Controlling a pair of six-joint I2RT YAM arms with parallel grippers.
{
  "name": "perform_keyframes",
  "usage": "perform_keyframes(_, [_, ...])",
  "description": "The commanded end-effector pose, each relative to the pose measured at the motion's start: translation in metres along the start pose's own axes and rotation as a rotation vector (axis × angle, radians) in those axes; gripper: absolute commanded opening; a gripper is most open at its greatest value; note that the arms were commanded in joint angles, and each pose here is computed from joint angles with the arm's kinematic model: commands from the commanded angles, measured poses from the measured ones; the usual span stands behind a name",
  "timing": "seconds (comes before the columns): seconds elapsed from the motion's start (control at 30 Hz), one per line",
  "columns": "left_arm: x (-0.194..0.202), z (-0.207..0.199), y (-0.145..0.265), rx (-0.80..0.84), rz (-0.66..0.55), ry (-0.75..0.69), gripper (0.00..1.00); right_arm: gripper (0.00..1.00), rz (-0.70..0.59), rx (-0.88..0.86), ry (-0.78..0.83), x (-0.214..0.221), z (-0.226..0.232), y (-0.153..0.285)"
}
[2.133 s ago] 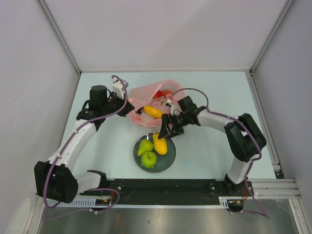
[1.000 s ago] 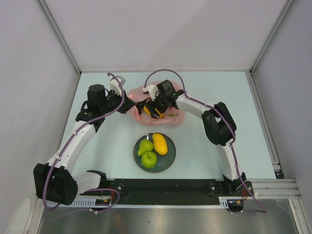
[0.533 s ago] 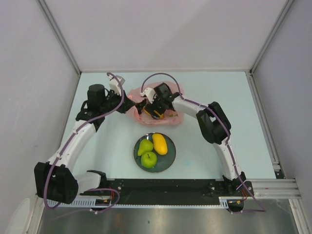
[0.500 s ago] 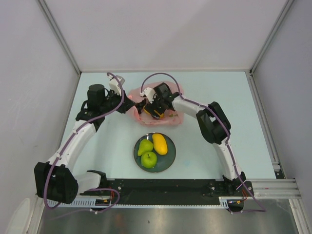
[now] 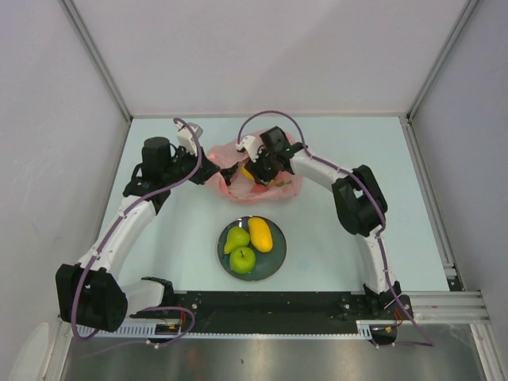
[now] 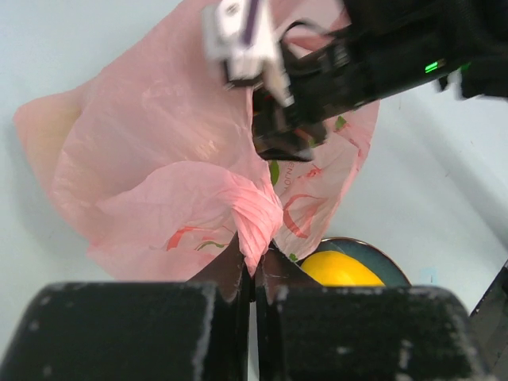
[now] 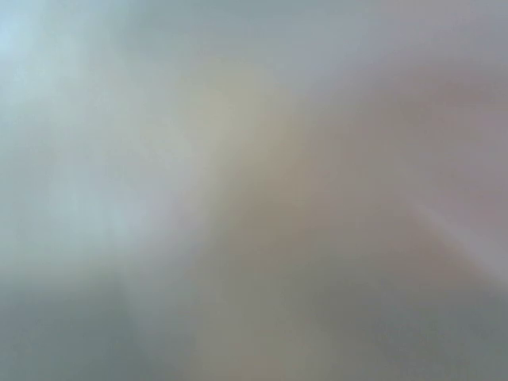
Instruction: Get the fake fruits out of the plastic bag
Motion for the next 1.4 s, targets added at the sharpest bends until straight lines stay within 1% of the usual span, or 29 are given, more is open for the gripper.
perform_keyframes(0.0, [-0.011,-0.001,0.001,0.023,-0.041,-0.016,0.00,0.38,-0.135,-0.014,0.017,-0.034,-0.001,0.076])
perform_keyframes(0.03, [-0.011,-0.001,0.000,0.028,-0.039,-0.012,0.00,0.38,-0.160,-0.008,0.018,-0.040,0.002,0.091])
perform_keyframes(0.1, [-0.014,-0.002,0.001,0.034,-0.047,-0.003,0.01,0.37,-0.164,-0.037,0.016,-0.037,0.016,0.100])
perform_keyframes(0.23, [-0.015,-0.002,0.002,0.027,-0.046,0.002,0.00,0.36,-0.176,-0.101,0.074,-0.042,0.051,0.128])
perform_keyframes(0.3, [-0.015,-0.002,0.003,0.023,-0.048,-0.001,0.00,0.34,-0.180,-0.146,0.105,-0.039,0.067,0.144])
perform_keyframes(0.33, [-0.015,-0.002,0.003,0.021,-0.047,-0.001,0.00,0.32,-0.180,-0.163,0.115,-0.037,0.072,0.149])
perform_keyframes(0.37, [-0.015,-0.003,0.004,0.022,-0.046,-0.003,0.00,0.26,-0.180,-0.186,0.125,-0.034,0.079,0.160])
perform_keyframes(0.43, [-0.014,-0.002,0.004,0.022,-0.048,-0.005,0.00,0.20,-0.159,-0.220,0.161,-0.022,0.087,0.165])
perform_keyframes(0.47, [-0.013,-0.003,0.005,0.023,-0.049,-0.006,0.00,0.15,-0.158,-0.241,0.186,-0.018,0.093,0.175])
perform_keyframes(0.57, [-0.012,-0.002,0.004,0.022,-0.046,-0.002,0.00,0.08,-0.113,-0.291,0.311,0.006,0.109,0.180])
perform_keyframes(0.6, [-0.011,-0.002,0.004,0.026,-0.044,0.002,0.00,0.07,-0.100,-0.299,0.386,0.019,0.115,0.183])
perform_keyframes(0.67, [-0.011,-0.003,0.003,0.030,-0.041,0.007,0.00,0.06,-0.068,-0.311,0.460,0.033,0.126,0.185])
perform_keyframes(0.7, [-0.010,-0.003,0.003,0.032,-0.041,0.009,0.00,0.06,-0.066,-0.320,0.536,0.045,0.132,0.188])
perform_keyframes(0.73, [-0.010,-0.003,0.002,0.031,-0.039,0.009,0.00,0.06,-0.058,-0.317,0.568,0.052,0.136,0.188])
perform_keyframes(0.8, [-0.010,-0.002,0.002,0.031,-0.037,0.011,0.00,0.05,-0.083,-0.313,0.680,0.055,0.146,0.193])
perform_keyframes(0.83, [-0.010,-0.002,0.001,0.032,-0.036,0.011,0.00,0.05,-0.069,-0.321,0.711,0.065,0.152,0.189])
perform_keyframes(0.87, [-0.010,-0.002,0.001,0.033,-0.034,0.011,0.00,0.05,-0.077,-0.327,0.742,0.065,0.157,0.189])
perform_keyframes(1.13, [0.004,0.001,-0.001,0.023,-0.003,0.033,0.00,0.05,-0.198,-0.423,0.770,0.068,0.181,0.171])
perform_keyframes(1.23, [0.008,0.002,0.000,0.022,0.006,0.043,0.00,0.06,-0.212,-0.446,0.743,0.066,0.193,0.169])
perform_keyframes(1.37, [0.010,0.002,0.000,0.018,0.018,0.052,0.00,0.08,-0.196,-0.491,0.699,0.068,0.209,0.166])
Point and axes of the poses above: each gripper's point midway between its finger pads, its own y axis back along the fingers, its own z axis along the line the jaws close on, x = y × z, the point moved 7 cm from there along y, back along the fingers, and after that the axes turned 9 degrees about y, right-handed, at the moved point
